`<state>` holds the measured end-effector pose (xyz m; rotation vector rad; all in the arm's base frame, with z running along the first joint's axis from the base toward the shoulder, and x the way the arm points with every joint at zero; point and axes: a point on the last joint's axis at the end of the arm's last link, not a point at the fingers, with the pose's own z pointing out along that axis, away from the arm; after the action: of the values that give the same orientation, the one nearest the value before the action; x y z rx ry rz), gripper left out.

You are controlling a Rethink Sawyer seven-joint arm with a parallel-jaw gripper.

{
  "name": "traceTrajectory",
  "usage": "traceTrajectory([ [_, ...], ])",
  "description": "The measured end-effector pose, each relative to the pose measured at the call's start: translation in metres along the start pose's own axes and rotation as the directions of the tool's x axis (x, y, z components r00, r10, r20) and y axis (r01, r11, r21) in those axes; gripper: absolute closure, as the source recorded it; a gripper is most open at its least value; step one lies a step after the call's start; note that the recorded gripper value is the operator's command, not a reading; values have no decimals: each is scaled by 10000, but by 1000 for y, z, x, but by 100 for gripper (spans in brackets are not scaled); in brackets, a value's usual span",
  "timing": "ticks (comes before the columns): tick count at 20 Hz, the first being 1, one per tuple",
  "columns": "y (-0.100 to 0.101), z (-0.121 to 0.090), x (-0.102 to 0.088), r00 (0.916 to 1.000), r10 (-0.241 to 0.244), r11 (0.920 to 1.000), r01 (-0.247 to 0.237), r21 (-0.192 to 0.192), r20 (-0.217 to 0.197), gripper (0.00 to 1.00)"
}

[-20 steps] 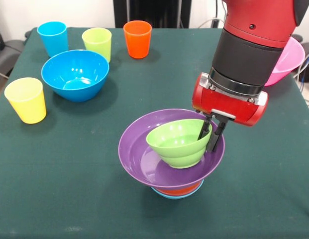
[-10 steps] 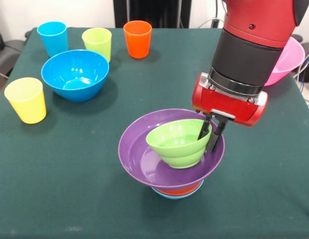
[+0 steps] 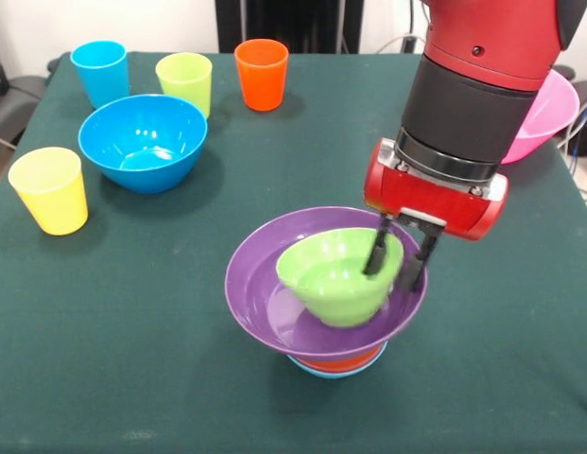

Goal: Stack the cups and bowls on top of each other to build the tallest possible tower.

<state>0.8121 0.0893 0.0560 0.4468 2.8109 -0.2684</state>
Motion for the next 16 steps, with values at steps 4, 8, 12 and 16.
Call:
traceTrajectory([
  [4,-3,2,0,10000,-2,10000,2,62,11,0],
  [8,-5,3,0,10000,-4,9999,4,122,5,0],
  [12,-6,5,2,10000,-10,9999,10,136,-21,0],
  [16,-6,6,2,10000,-13,9999,13,139,-32,0],
])
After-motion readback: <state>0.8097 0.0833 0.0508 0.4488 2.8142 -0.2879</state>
